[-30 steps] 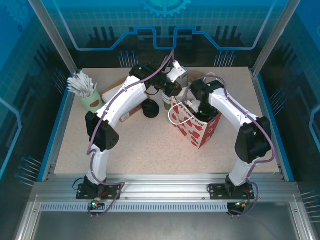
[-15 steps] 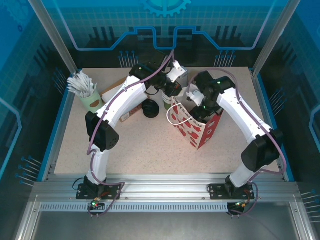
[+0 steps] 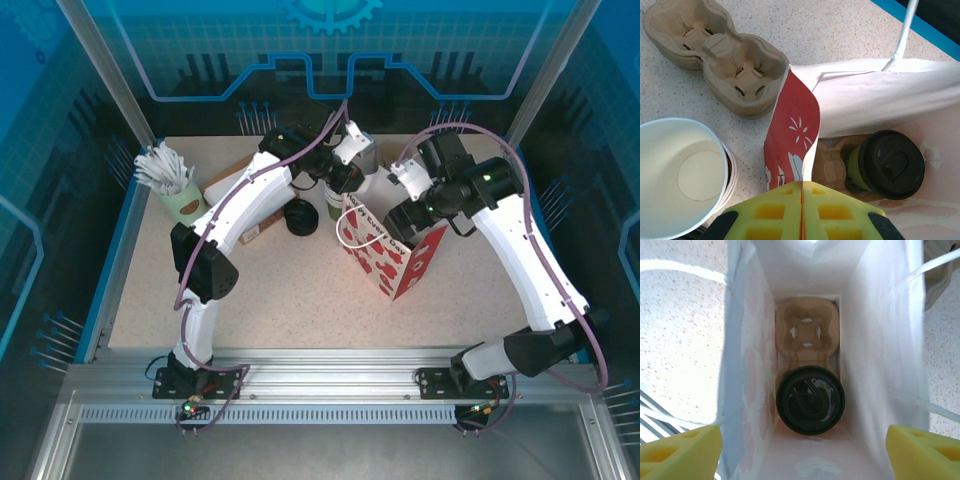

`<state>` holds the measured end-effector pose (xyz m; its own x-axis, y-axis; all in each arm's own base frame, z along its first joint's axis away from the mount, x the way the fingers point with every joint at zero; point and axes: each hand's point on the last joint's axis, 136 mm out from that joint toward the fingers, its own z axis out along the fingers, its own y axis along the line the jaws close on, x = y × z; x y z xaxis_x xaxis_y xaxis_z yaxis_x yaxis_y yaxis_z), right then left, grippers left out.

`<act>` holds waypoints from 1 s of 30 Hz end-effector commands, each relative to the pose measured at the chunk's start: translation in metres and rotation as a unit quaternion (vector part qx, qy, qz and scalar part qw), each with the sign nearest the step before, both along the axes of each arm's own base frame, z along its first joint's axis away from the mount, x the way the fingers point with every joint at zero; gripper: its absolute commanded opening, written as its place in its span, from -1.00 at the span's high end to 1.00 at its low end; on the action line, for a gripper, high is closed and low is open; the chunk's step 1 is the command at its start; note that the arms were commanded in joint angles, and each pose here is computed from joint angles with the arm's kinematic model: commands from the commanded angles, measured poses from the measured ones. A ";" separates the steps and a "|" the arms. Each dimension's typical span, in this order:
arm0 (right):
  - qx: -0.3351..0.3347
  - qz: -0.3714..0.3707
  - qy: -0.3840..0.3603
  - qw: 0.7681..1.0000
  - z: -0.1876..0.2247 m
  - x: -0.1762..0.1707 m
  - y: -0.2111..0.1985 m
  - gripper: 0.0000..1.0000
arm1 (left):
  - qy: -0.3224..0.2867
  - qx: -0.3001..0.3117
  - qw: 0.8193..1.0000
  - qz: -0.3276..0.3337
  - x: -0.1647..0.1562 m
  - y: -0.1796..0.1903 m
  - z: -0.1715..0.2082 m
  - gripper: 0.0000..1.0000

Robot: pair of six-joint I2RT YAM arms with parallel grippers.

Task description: Pack the takeout coffee

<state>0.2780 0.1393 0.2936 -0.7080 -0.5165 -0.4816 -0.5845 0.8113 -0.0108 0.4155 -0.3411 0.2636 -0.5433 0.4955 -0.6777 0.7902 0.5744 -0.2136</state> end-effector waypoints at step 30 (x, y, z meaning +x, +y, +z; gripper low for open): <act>0.260 0.235 -0.243 0.904 0.097 -0.056 0.177 -0.70 | -0.058 -0.039 0.817 0.572 -0.006 0.357 0.049 -0.38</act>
